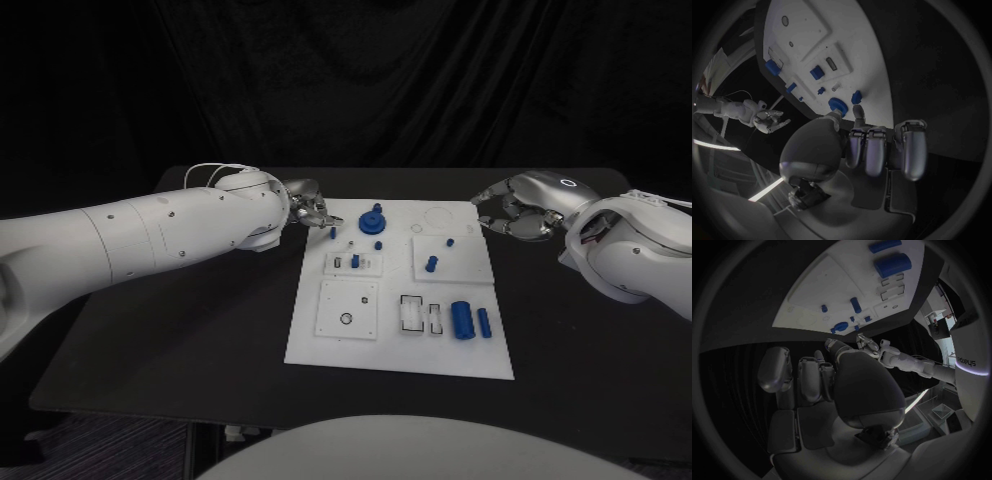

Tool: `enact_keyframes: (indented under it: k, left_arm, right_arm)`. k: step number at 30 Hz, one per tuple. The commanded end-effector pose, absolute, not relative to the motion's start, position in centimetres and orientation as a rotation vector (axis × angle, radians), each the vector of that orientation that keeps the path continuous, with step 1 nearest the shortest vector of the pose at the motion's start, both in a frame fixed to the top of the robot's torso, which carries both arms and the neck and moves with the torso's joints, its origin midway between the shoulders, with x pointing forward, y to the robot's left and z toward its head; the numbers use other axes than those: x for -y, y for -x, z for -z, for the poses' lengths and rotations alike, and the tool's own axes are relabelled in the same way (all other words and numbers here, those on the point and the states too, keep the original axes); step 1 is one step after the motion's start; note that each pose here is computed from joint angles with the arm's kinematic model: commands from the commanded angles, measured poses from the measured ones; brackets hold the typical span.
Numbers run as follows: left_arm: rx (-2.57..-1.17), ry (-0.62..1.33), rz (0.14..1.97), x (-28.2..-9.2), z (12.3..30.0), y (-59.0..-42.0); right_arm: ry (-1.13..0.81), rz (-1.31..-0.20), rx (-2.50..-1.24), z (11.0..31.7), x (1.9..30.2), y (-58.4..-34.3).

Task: Assemble the parts on the task board

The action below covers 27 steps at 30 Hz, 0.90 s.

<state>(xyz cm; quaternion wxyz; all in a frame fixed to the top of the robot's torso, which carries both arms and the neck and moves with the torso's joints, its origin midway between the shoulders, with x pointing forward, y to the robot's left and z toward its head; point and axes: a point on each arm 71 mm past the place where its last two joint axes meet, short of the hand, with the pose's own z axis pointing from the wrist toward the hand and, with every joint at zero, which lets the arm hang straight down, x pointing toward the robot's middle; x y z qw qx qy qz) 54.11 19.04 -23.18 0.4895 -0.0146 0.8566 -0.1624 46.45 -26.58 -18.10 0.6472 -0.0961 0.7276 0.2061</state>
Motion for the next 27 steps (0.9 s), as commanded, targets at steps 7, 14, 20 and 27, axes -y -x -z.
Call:
enact_keyframes:
  k: [7, 14, 20, 27]
  left_arm:
    - [-2.104, 0.021, 0.389, -18.53, 23.23, -54.41]
    - [-2.087, 0.031, 0.384, -18.57, 23.19, -54.75]
    - [-2.075, 0.04, 0.378, -18.68, 23.2, -55.04]
    - [-2.071, 0.044, 0.374, -18.69, 23.24, -55.21]
  right_arm:
    - [0.219, -0.467, -1.657, 18.18, 26.57, -46.46]
    - [0.219, -0.466, -1.658, 18.21, 26.56, -46.47]
    - [0.22, -0.467, -1.659, 18.22, 26.56, -46.47]
    - [0.22, -0.467, -1.659, 18.22, 26.57, -46.46]
